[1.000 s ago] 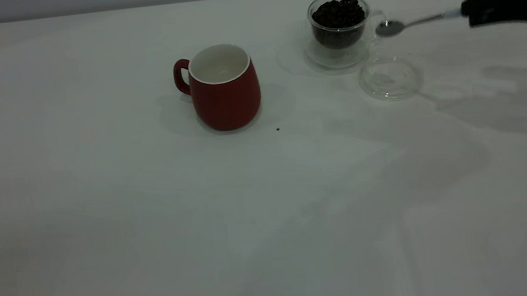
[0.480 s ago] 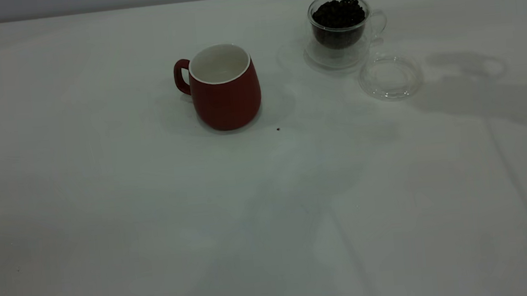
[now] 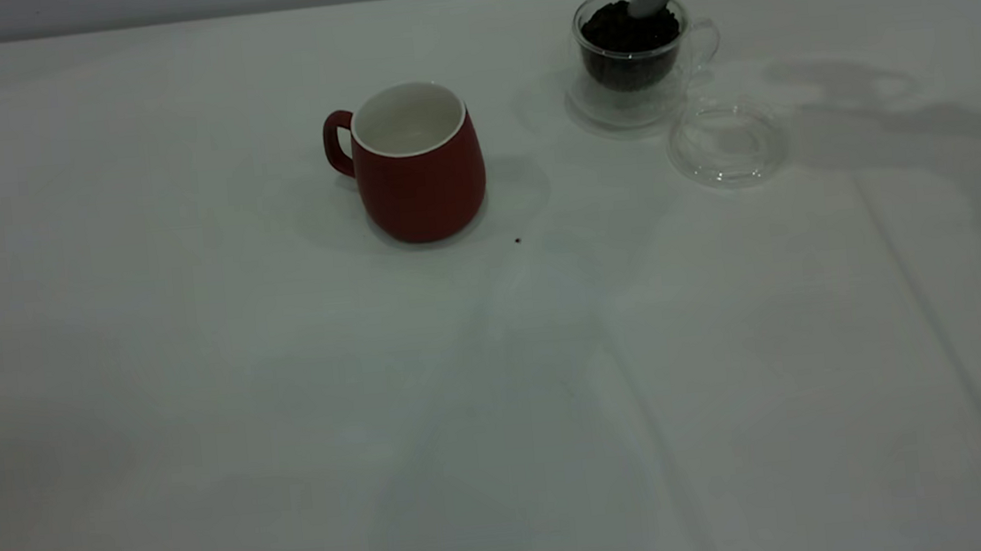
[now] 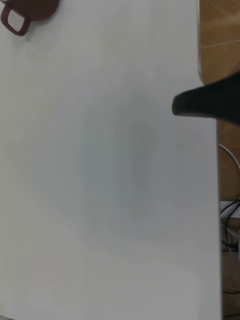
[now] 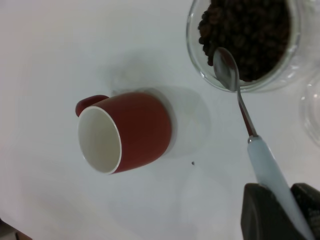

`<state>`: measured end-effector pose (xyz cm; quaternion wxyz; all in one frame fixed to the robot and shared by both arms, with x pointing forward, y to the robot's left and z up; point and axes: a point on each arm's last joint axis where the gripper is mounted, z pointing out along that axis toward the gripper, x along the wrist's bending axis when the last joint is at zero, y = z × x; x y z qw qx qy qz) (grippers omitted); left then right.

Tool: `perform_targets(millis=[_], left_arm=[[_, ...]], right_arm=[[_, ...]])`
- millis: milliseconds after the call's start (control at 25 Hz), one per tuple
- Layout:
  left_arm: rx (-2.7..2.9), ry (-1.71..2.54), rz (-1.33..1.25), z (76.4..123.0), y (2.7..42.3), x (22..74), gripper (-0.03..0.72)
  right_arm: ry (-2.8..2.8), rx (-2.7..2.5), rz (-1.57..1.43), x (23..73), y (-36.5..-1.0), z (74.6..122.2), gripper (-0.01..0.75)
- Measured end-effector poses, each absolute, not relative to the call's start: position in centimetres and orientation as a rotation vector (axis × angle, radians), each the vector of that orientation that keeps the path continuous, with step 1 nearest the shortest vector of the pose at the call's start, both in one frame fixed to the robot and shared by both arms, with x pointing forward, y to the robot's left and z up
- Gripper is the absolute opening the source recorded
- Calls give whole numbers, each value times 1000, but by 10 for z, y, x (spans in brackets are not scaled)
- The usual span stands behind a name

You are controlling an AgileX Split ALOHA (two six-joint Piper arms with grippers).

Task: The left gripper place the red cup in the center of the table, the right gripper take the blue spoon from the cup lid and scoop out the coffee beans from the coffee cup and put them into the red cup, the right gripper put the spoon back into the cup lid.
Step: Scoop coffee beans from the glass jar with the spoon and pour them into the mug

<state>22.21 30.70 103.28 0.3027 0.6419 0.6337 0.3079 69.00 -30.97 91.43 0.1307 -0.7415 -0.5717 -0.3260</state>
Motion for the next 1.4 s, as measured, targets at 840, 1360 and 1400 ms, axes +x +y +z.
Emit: perform_targets(millis=[840,1360,1400], left_arm=[[1705,1678,818,1033,307,222,567],[1703,1679,817,1033,307,222,567],[1703,1679,817,1033,307,222,567]], right_arm=[[-1631,-2299,-788,707,-305,898,114],[-1565,-2266,-810,711,-289,871,114],[-1558,-2262,-812,712,-288,869,114]])
